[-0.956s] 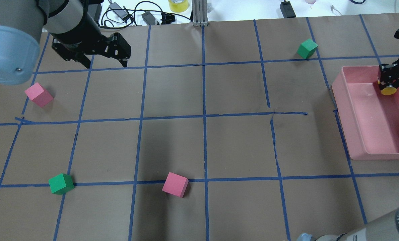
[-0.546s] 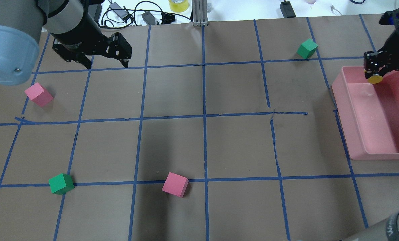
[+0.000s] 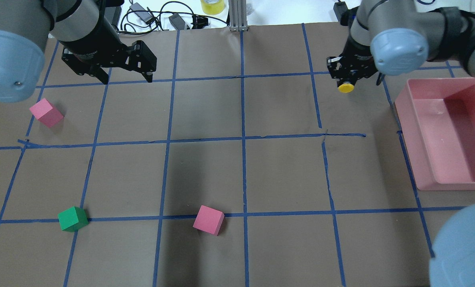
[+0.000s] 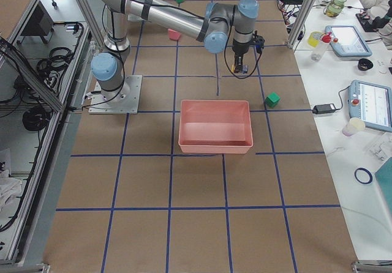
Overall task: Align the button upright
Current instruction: 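Lift the button out of the bin and carry it to the table center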
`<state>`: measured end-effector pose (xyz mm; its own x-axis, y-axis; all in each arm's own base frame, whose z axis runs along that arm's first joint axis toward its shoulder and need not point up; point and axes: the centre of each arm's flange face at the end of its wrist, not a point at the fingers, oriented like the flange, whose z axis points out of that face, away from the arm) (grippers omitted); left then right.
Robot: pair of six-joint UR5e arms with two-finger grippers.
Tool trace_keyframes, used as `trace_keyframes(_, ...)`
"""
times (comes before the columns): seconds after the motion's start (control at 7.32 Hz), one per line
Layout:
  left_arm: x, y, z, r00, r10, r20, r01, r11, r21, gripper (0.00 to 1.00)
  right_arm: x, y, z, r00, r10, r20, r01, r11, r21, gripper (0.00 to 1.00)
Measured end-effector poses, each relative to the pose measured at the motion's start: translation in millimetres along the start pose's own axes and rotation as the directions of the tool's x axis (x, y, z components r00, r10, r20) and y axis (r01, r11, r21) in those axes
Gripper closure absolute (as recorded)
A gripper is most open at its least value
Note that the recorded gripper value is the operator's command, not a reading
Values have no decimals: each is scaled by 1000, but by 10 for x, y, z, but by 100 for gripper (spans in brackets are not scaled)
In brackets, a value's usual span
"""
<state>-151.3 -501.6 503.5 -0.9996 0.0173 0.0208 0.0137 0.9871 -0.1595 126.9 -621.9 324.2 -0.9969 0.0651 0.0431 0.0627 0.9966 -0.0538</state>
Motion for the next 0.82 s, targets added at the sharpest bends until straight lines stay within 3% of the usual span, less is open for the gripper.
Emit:
trace_keyframes(0.27, 0, 2, -1, 1000, 0, 0, 0, 1000, 0, 0, -827, 68, 273, 999, -11, 35, 10, 999, 38, 100)
trace_keyframes(0.55, -1, 2, -2, 1000, 0, 1, 0, 1000, 0, 0, -1386, 81, 443, 995, -37, 89, 34, 999, 41, 100)
trace_keyframes(0.82, -2, 2, -2, 1000, 0, 2, 0, 1000, 0, 0, -1931, 73, 631, 990, -102, 101, 99, 994, 39, 100)
